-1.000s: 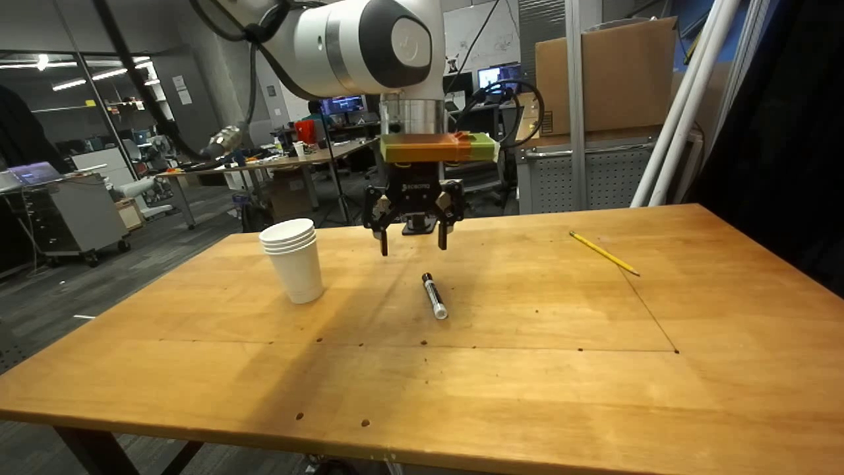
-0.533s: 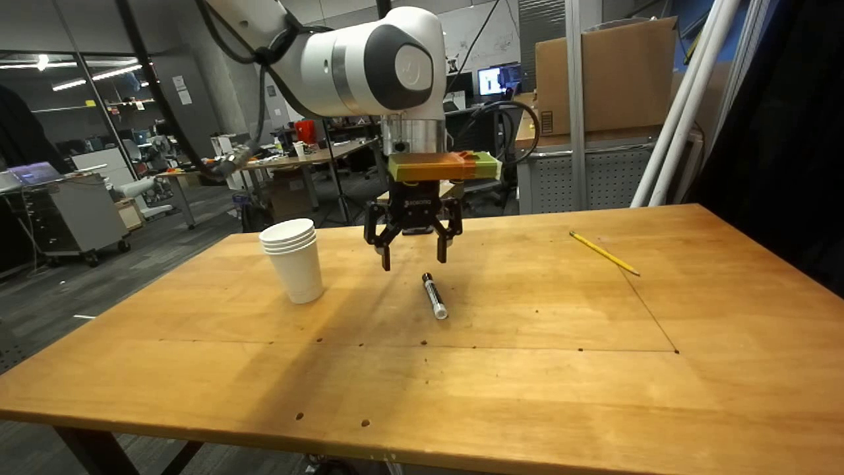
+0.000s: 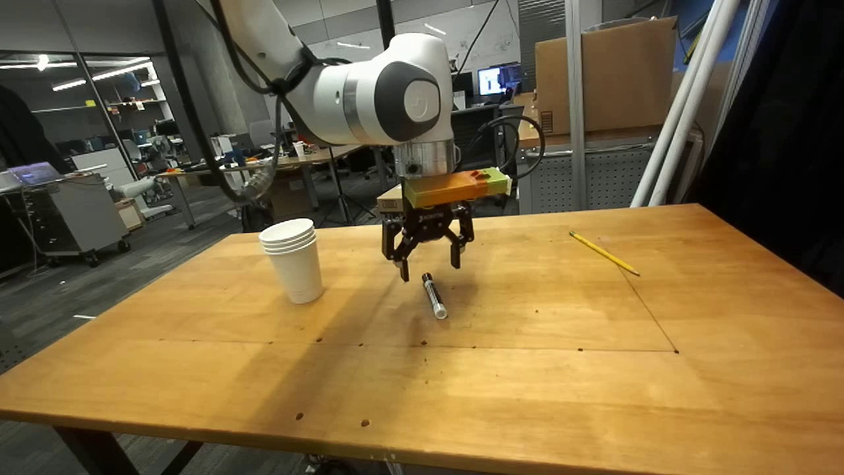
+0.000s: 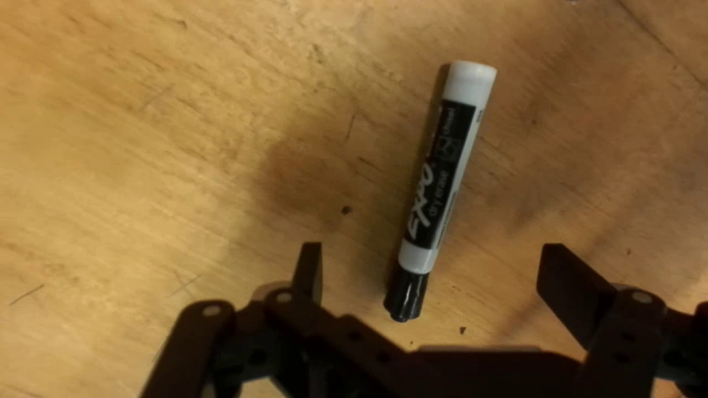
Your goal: Pick up the marker and put it in the cup
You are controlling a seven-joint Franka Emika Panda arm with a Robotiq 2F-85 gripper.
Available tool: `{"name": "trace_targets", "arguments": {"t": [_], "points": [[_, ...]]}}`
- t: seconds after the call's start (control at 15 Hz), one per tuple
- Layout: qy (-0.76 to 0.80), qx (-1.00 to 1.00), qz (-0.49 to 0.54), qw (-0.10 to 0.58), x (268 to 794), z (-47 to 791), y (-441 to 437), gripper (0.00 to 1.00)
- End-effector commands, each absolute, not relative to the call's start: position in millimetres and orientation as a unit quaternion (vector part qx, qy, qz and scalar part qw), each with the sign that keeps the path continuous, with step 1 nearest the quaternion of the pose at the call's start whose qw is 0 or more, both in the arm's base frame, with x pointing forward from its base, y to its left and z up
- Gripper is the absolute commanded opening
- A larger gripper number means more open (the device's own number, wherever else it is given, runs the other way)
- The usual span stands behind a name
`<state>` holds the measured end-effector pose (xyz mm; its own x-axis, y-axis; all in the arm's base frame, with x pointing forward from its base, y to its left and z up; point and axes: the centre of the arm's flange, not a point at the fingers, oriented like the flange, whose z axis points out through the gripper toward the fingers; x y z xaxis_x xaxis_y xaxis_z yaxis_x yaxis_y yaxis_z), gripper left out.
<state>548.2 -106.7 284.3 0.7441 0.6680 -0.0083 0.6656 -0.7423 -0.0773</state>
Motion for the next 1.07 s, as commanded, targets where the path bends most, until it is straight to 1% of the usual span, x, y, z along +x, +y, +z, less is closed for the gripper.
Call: {"name": "trace_targets", "arguments": {"t": [0.0, 0.27, 0.73, 0.8, 0.87, 0.93, 1.0], "points": [[-0.364, -0.931, -0.019, 0.006, 552, 276, -104, 1.0], [-0.364, -0.931, -0.034, 0.005, 550, 265, -100, 1.0], [-0.351, -0.936, -0.029, 0.012, 535, 249, -109, 1.0], [-0.349, -0.937, -0.028, 0.012, 534, 248, -111, 0.95], [-0.346, -0.938, -0.031, 0.011, 534, 248, -112, 0.75], [-0.344, -0.938, -0.032, 0.011, 535, 249, -112, 0.71], [-0.344, -0.938, -0.031, 0.01, 534, 249, -112, 0.7]]}}
